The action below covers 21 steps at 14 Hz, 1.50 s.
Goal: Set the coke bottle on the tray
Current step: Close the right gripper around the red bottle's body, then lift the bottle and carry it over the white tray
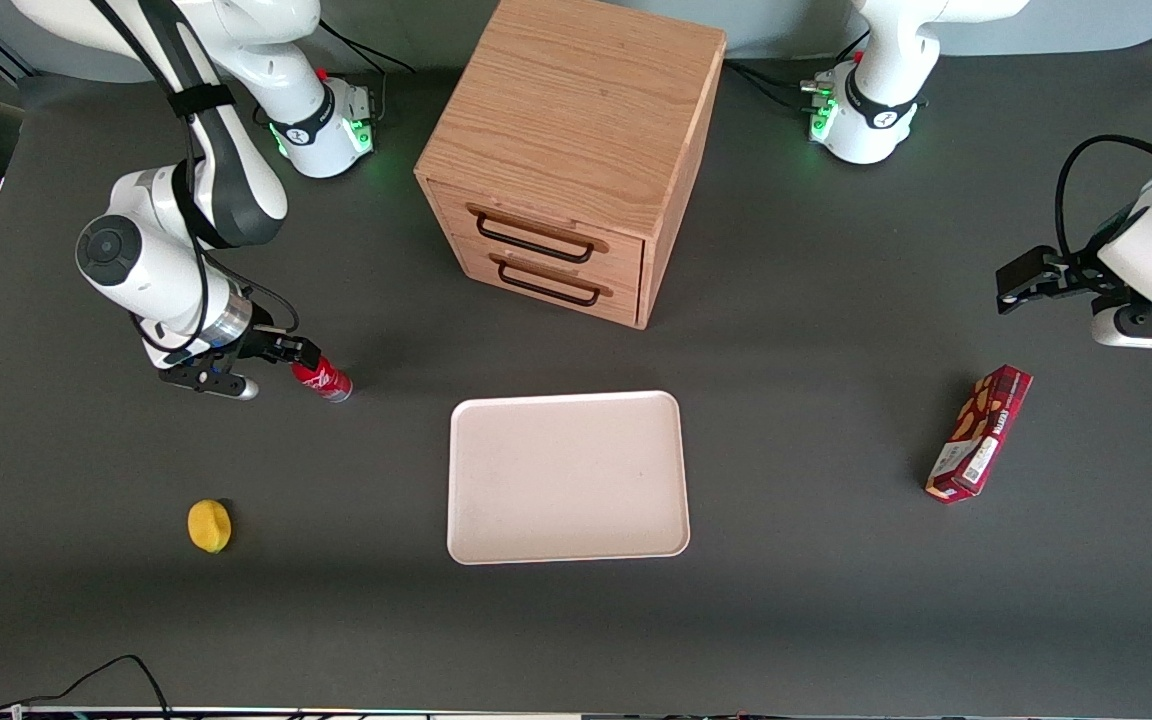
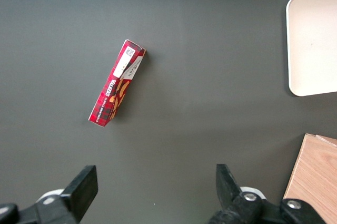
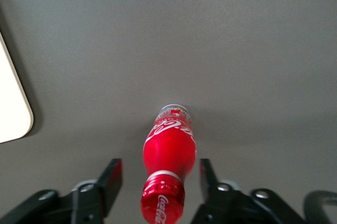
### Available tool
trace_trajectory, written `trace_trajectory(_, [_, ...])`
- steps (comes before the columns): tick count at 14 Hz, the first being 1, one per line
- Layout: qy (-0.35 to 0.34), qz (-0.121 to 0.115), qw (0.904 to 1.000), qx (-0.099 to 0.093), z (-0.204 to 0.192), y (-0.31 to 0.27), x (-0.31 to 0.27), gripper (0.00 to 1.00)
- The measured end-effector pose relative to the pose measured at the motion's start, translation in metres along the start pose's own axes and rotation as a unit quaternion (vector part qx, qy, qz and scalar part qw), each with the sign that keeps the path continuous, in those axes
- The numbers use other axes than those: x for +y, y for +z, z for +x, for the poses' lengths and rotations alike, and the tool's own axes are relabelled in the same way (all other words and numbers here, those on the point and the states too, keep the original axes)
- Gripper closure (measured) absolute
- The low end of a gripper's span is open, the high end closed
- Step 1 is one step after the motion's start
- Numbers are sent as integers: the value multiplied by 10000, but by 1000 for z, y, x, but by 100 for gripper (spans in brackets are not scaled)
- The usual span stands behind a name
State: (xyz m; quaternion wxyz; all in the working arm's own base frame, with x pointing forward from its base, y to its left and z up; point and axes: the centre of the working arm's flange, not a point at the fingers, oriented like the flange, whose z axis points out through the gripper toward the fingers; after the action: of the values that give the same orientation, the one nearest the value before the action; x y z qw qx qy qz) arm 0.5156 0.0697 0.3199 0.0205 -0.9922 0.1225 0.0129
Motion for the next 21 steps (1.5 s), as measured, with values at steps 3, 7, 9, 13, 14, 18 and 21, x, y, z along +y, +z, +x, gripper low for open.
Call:
trace_trajectory(3, [-31,-24,10000,19,0,-1,0,68])
trace_trajectory(7, [-189,-235,9995,-97,5,-23,-4,68])
trace_trajectory(9, [-247,-412,9984,-307,18,-83,-11,68])
trace_trajectory(13, [-233,-417,9985,-271,33,-225,-22,68])
trace_trajectory(14, [-195,-411,9985,-294,36,-254,-24,68])
trace_trajectory(18, [224,-296,9982,-464,64,-285,-88,68])
trace_trajectory(21, [830,-41,9950,-553,92,-246,-149,68])
